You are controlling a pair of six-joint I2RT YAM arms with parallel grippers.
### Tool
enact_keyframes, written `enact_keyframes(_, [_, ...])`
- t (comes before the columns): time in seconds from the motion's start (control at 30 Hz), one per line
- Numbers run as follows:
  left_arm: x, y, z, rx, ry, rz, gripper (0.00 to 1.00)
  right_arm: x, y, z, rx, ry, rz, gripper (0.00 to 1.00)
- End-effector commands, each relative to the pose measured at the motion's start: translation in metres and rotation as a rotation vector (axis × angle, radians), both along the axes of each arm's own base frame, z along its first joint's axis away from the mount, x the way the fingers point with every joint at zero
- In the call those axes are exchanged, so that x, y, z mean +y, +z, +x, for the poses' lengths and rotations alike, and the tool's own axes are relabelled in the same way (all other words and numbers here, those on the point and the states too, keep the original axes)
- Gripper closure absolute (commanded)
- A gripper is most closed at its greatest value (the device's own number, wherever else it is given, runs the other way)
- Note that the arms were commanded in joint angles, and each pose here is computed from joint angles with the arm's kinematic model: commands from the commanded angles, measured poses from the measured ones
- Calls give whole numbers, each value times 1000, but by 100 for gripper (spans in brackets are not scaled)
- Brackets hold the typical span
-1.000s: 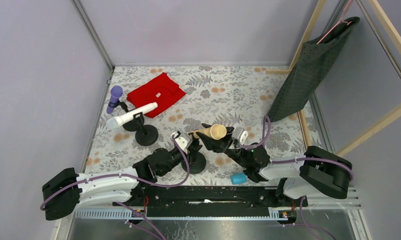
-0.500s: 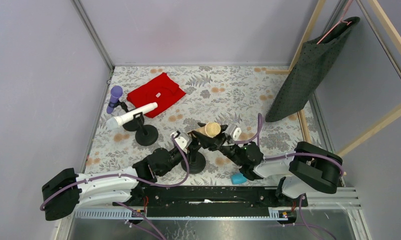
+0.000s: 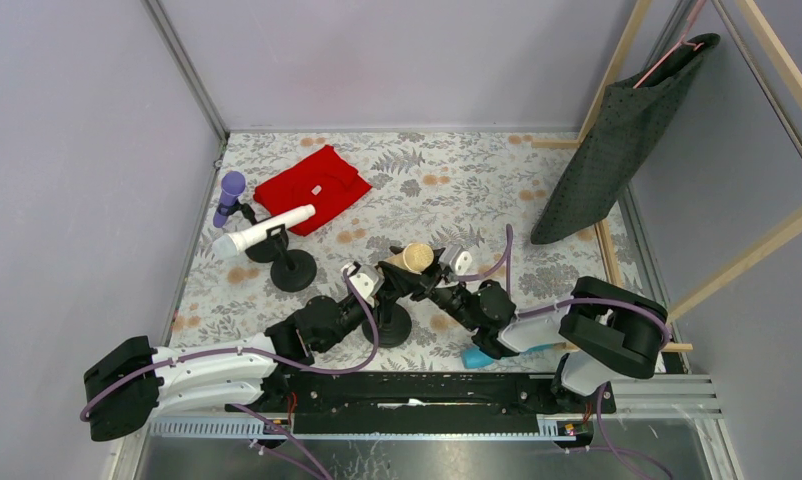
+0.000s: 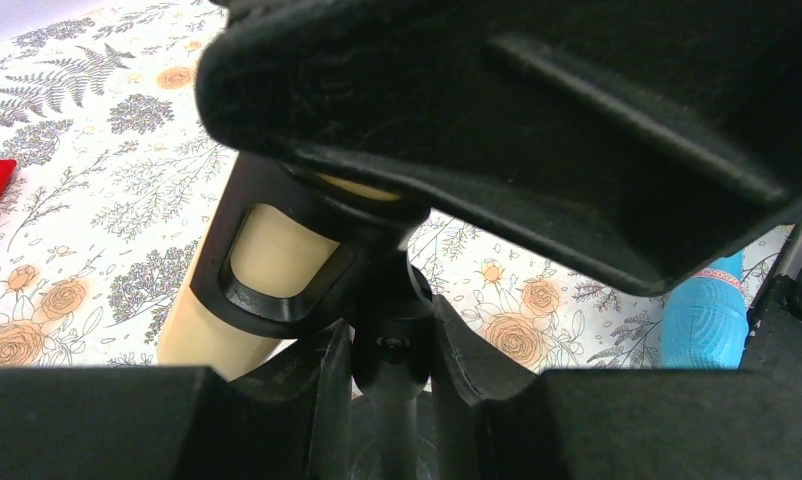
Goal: Attach the microphones to the stand
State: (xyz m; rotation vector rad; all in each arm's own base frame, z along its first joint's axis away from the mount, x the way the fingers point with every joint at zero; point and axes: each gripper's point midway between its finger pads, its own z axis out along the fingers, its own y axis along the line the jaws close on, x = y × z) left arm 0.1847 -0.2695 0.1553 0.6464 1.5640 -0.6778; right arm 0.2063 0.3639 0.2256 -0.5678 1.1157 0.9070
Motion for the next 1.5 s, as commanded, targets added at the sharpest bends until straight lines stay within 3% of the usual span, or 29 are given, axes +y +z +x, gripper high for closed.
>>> enact_keyframes(0.0, [-15,165,-25,-302,-146,-451,100,-1,-133,-21,191,76,-325,100])
enact_keyframes(0.5, [-12,160,-23,-280,-131,-459,100,-8,-123,-12,186,15,-252,100])
enact_keyframes(0.53, [-10,158,-21,-274,-114,-463,100,-10,-115,-12,175,8,-227,96])
enact_keyframes(0.63, [-6,149,-13,-238,-65,-461,100,-19,-94,-11,151,-13,-176,71])
enact_keyframes(0.7, [-5,143,-12,-221,-55,-457,100,-24,-75,-13,131,-13,-139,60])
enact_keyframes(0.97, [6,127,-7,-165,4,-495,100,-28,-14,-28,43,47,-89,35])
enact_keyframes(1.2, [10,119,-2,-142,42,-497,100,-54,21,-40,-8,42,-40,28])
enact_keyframes(1.47, [14,113,5,-178,84,-470,100,-83,22,-39,-15,-40,-87,27])
